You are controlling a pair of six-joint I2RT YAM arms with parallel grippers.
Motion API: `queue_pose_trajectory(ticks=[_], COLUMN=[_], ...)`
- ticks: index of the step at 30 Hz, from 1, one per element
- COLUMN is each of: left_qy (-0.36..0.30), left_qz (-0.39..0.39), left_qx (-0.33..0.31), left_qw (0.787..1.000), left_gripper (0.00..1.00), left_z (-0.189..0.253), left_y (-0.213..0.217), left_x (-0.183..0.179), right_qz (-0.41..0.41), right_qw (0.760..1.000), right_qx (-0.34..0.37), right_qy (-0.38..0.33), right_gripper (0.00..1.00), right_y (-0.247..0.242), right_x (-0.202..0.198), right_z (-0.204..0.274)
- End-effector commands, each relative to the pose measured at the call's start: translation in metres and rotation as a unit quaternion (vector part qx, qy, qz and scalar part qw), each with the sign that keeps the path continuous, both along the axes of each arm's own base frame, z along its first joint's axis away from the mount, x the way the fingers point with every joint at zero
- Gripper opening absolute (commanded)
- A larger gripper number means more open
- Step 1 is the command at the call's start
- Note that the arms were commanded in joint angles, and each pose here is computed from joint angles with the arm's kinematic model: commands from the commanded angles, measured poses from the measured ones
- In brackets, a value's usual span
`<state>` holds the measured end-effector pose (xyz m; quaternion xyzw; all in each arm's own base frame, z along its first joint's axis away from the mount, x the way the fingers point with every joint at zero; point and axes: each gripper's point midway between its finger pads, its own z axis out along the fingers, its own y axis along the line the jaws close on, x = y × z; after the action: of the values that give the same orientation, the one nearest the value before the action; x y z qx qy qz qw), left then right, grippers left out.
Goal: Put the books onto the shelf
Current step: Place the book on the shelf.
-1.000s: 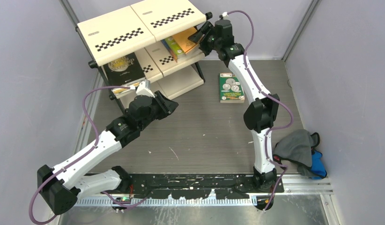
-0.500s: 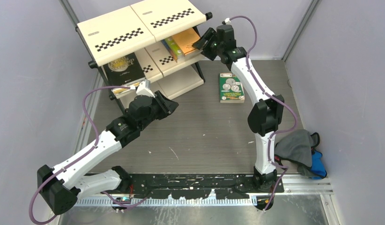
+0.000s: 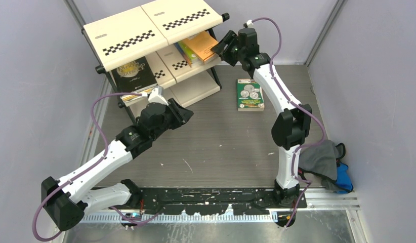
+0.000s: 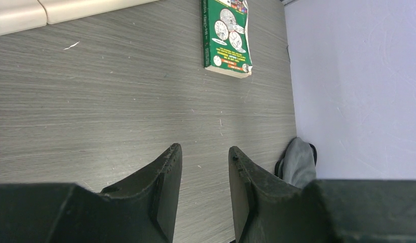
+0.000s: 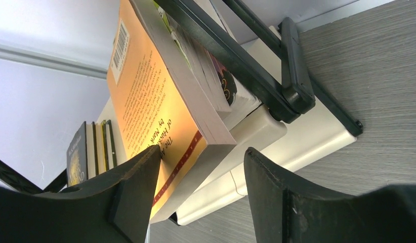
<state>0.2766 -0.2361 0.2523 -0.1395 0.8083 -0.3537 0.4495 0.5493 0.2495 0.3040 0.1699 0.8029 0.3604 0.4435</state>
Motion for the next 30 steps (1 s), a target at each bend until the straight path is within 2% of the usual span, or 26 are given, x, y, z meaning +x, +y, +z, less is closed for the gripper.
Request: queue_pose_trajectory(ticks=[1,10,17,20,22,25,26,30], left_qy=[-0.035,-0.032,-0.029,-0.027,-0.026,-0.025,-0.025,-0.024], left_qz=[-0.006,-0.009,-0.01,-0.009,-0.01,-0.009,-0.008,-0.006], left_qx=[-0.019,-0.015,-0.017,-0.018,-0.018,-0.017,-0.017,-0.015], left_qw=[0.999,0.999,0.999,0.999,0.999,0.999,1.0,1.0], left_gripper=[0.39,0.39,0.39,0.39,0.39,0.39,0.39,0.39], left_z=[0.026,0.025,0.024,0.023,0.022,0.021,0.021,0.02], left_y=[-0.004,-0.007,-0.011,-0.012,-0.013,-0.013,-0.012,-0.011], left_x=[0.006,0.007,0.01,0.011,0.012,0.012,0.011,0.01], right_qz=[0.017,0.027,0.026,0.023,0.025,0.027,0.028,0.041], right_qw=[0.997,0.993,0.991,0.992,0.992,0.993,0.993,0.994], right_qx=[0.014,0.006,-0.032,-0.054,-0.063,-0.069,-0.071,-0.07], right_qy=[-0.069,-0.114,-0.126,-0.114,-0.102,-0.091,-0.087,-0.079], right_gripper=[0.67,0.67,0.63,0.49,0.28,0.07,0.02,0.01], right_y=[-0.002,-0.009,-0.021,-0.027,-0.028,-0.028,-0.028,-0.021], right_x=[-0.013,-0.034,-0.05,-0.054,-0.055,-0.055,-0.055,-0.052], right_z=[0.059,0.087,0.096,0.085,0.074,0.062,0.058,0.049])
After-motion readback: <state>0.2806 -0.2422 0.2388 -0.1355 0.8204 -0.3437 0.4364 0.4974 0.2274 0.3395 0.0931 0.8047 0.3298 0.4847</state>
